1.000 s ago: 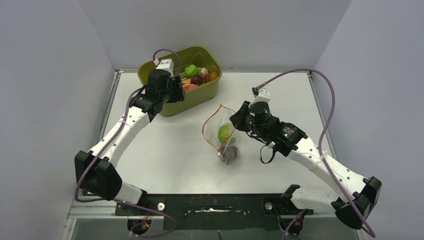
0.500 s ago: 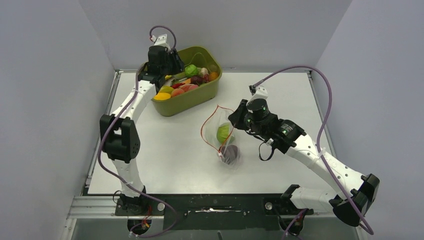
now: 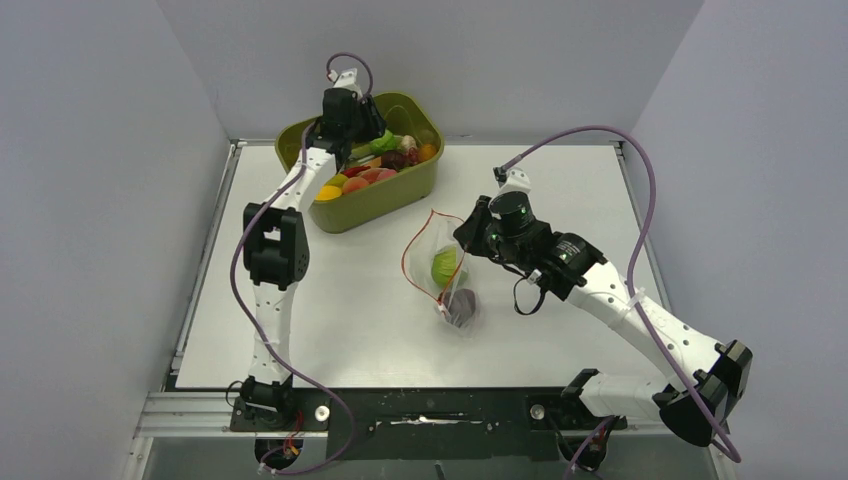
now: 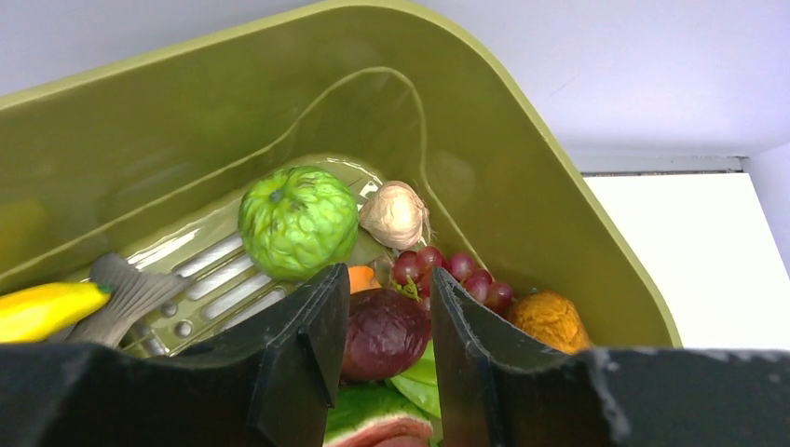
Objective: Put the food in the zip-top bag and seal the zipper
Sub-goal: Pick up the fake fruit from the bin.
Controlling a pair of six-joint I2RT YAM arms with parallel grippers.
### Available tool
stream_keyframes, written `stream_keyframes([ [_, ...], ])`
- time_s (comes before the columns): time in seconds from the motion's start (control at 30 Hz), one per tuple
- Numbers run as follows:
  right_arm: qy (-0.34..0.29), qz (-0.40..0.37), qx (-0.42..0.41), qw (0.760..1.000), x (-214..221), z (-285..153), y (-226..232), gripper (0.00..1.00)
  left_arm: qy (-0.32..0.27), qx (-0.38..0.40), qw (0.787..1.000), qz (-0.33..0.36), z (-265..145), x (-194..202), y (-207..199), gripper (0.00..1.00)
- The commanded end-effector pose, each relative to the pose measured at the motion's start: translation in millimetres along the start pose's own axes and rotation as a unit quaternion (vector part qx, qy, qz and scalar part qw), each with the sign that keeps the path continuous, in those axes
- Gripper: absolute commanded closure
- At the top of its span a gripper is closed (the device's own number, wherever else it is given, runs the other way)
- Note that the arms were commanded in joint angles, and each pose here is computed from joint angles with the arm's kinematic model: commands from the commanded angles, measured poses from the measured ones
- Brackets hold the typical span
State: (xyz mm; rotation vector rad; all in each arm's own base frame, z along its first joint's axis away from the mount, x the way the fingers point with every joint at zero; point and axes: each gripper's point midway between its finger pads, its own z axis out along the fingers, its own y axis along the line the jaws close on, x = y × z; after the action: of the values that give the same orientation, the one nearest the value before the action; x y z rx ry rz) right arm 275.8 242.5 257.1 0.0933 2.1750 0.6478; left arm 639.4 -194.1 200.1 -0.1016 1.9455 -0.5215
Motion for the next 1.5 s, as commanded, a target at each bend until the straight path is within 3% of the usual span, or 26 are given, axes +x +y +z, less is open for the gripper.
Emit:
stream_keyframes([
  [0.0, -0.037, 0.005, -0.031, 0.999, -29, -5, 19, 1.0, -0.015, 0.045, 0.999, -0.008, 12, -13, -20, 0.64],
  [0.13, -0.034, 0.005, -0.028, 0.999, -27, -2, 17, 1.0, -0.017, 0.09, 0.996, -0.014, 24, -4, -33, 0.66],
  [0.47, -0.033, 0.001, -0.024, 0.999, -30, 0, 14, 1.0, -0.004, 0.106, 0.994, -0.02, 46, 20, -37, 0.67],
  [1.17, -0.043, -0.001, -0.009, 0.999, -40, -12, 6, 1.0, -0.022, 0.095, 0.995, -0.002, 59, 29, -32, 0.73],
  [1.23, -0.046, 0.0, -0.006, 0.999, -41, -14, 5, 1.0, -0.03, 0.097, 0.995, -0.001, 58, 25, -33, 0.78],
  [1.37, -0.049, 0.009, -0.002, 0.999, -39, -17, 0, 1.0, -0.032, 0.104, 0.994, 0.006, 55, 20, -36, 1.0],
  [1.47, -0.044, 0.012, -0.005, 0.999, -36, -14, 0, 1.0, -0.028, 0.102, 0.994, 0.017, 43, 7, -38, 1.0],
])
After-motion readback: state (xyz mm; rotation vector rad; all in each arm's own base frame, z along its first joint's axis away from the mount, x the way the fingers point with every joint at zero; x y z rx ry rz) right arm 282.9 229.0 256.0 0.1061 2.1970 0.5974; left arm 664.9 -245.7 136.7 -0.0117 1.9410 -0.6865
